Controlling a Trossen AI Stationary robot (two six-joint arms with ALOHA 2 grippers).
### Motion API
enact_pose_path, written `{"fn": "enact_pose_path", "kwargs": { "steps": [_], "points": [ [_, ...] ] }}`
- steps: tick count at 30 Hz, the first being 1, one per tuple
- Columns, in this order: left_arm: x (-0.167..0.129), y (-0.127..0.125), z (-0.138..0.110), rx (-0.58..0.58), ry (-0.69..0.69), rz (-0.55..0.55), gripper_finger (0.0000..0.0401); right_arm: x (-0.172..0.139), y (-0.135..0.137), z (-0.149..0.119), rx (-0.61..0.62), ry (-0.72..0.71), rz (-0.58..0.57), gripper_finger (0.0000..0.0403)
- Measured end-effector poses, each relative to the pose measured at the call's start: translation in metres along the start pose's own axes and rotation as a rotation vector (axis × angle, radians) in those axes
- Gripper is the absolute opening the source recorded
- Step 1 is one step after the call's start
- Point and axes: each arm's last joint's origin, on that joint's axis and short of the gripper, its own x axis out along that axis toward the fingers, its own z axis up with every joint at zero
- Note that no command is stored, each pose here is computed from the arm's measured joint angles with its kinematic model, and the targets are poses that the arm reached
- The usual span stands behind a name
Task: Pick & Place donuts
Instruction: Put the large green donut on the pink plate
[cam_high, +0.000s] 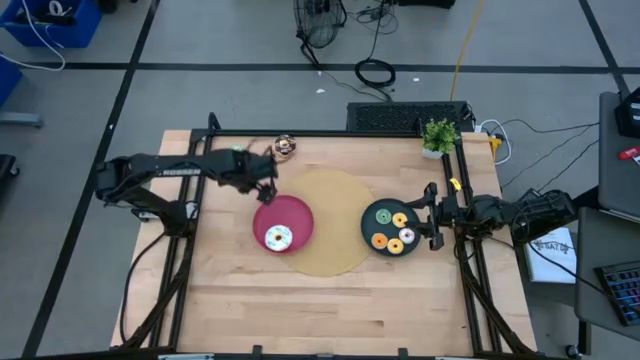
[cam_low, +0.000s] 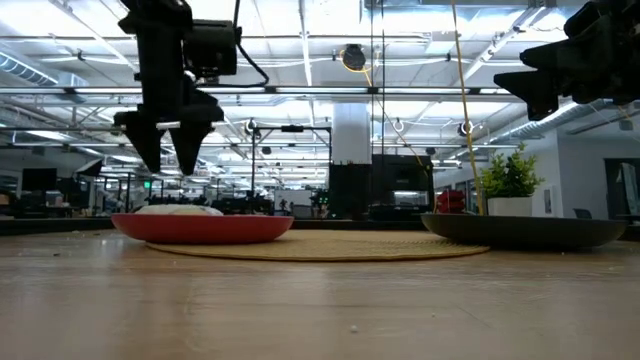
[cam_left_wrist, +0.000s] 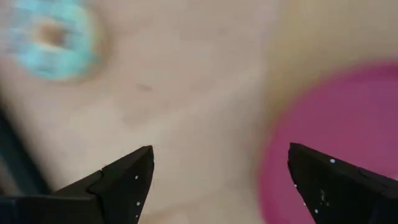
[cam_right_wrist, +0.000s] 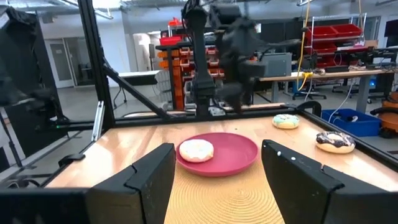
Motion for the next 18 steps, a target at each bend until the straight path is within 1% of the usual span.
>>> {"fn": "enact_pose_path", "kwargs": {
  "steps": [2,4,7,11,13,15,18],
  "points": [
    [0.002,0.012,0.008,-0.067,-0.038,0.071,0.0365,0.000,0.000,0.000,0.000,-0.002,0.000,0.0226],
    [0.003,0.024,0.016,-0.138,-0.075,0.117,0.0365,0.000,0.000,0.000,-0.001,0.003,0.000,0.0226],
    [0.006,0.042,0.028,-0.247,-0.082,0.150,0.0365,0.000,0.000,0.000,0.000,0.000,0.000,0.0226],
    [0.010,0.064,0.038,-0.337,-0.063,0.167,0.0365,0.000,0.000,0.000,0.000,0.002,0.000,0.0226],
    [0.012,0.073,0.042,-0.348,-0.056,0.181,0.0365,0.000,0.000,0.000,0.000,0.002,0.000,0.0226],
    [0.013,0.083,0.046,-0.333,-0.053,0.197,0.0365,0.000,0.000,0.000,-0.001,0.003,0.000,0.0226],
    [0.016,0.097,0.053,-0.326,-0.052,0.192,0.0365,0.000,0.000,0.000,0.000,0.002,0.000,0.0226]
  ]
}}
